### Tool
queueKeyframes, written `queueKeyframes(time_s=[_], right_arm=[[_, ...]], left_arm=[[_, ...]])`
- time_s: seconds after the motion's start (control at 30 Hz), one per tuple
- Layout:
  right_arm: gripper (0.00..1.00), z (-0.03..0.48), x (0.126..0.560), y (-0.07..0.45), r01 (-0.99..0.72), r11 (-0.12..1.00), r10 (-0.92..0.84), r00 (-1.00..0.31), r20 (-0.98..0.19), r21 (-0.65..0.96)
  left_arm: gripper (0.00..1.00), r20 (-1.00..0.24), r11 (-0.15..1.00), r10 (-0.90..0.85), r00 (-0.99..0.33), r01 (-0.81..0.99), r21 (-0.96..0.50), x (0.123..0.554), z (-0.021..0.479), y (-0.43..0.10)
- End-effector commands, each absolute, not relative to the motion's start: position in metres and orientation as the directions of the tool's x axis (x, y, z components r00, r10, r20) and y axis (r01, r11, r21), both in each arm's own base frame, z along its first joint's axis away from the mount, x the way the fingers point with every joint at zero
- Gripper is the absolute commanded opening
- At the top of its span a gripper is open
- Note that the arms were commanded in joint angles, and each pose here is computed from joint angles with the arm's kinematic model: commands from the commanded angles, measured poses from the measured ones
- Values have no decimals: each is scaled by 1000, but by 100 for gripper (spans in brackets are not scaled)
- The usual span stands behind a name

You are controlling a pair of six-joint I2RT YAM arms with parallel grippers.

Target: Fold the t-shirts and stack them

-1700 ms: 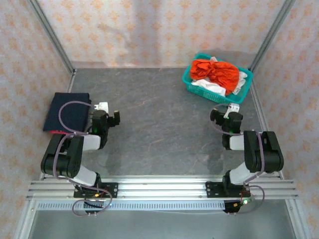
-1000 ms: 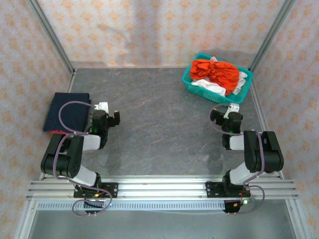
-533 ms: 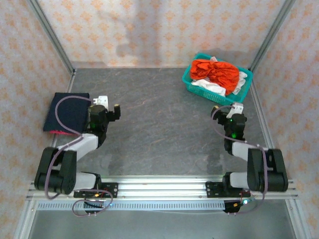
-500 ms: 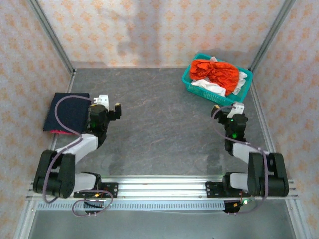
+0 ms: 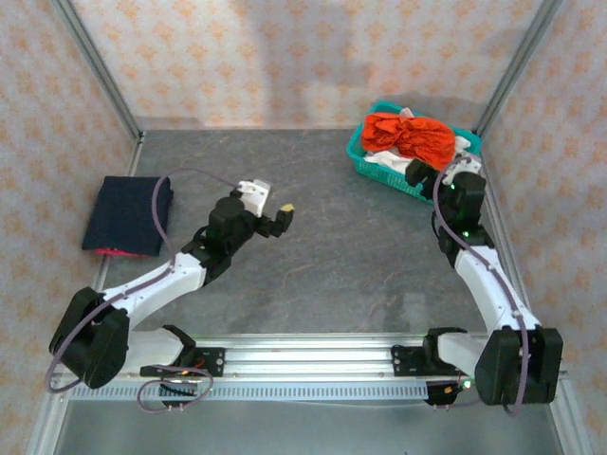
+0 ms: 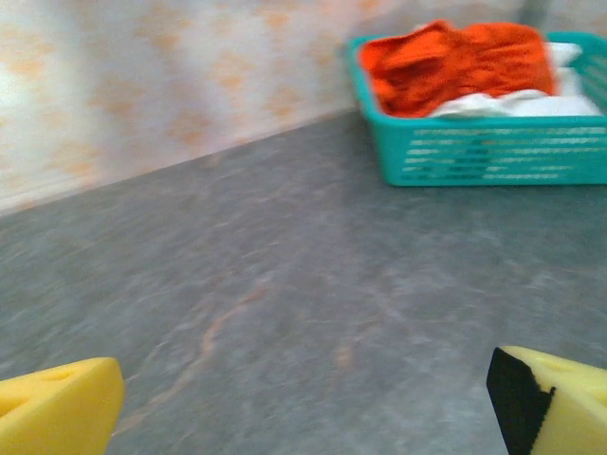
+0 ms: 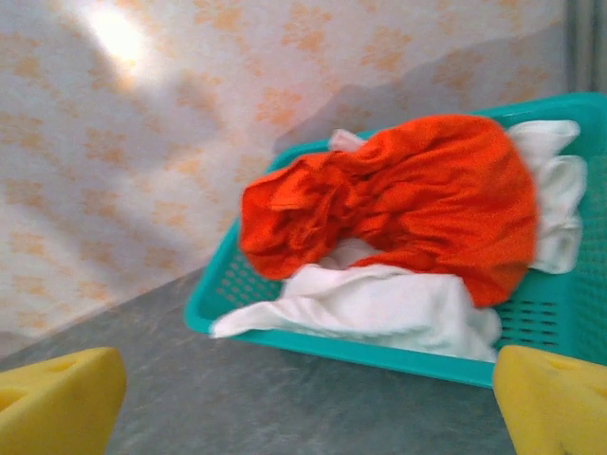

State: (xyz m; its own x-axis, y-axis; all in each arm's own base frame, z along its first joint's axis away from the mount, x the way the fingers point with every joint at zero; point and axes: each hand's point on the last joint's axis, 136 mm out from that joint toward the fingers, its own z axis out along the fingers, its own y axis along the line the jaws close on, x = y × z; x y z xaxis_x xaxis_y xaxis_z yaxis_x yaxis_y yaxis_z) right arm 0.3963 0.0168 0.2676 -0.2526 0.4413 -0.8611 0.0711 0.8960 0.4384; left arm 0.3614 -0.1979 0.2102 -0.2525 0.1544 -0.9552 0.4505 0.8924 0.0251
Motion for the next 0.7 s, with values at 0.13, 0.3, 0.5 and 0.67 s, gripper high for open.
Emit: queueKeyframes(time_s=[0.13,0.3,0.5,0.67], right_arm=[[99,227,455,49,248,865,502,-451,-738,437],[95,187,506,70,315,861,508,-567,-649,400],[90,155,554,107,297,902,429,-689,-584,312],[81,138,580,130,271,929,369,-745,-556,254]], left_arm=[[100,-945,746,217,-246,666,-2,347,203,-260],[100,-942,738,217,-257,674,-14,353,192,-270],[100,-929,750,231,-289,661,-19,355,176,-268],[100,-919,750,233,-318,660,-38,355,165,-270]])
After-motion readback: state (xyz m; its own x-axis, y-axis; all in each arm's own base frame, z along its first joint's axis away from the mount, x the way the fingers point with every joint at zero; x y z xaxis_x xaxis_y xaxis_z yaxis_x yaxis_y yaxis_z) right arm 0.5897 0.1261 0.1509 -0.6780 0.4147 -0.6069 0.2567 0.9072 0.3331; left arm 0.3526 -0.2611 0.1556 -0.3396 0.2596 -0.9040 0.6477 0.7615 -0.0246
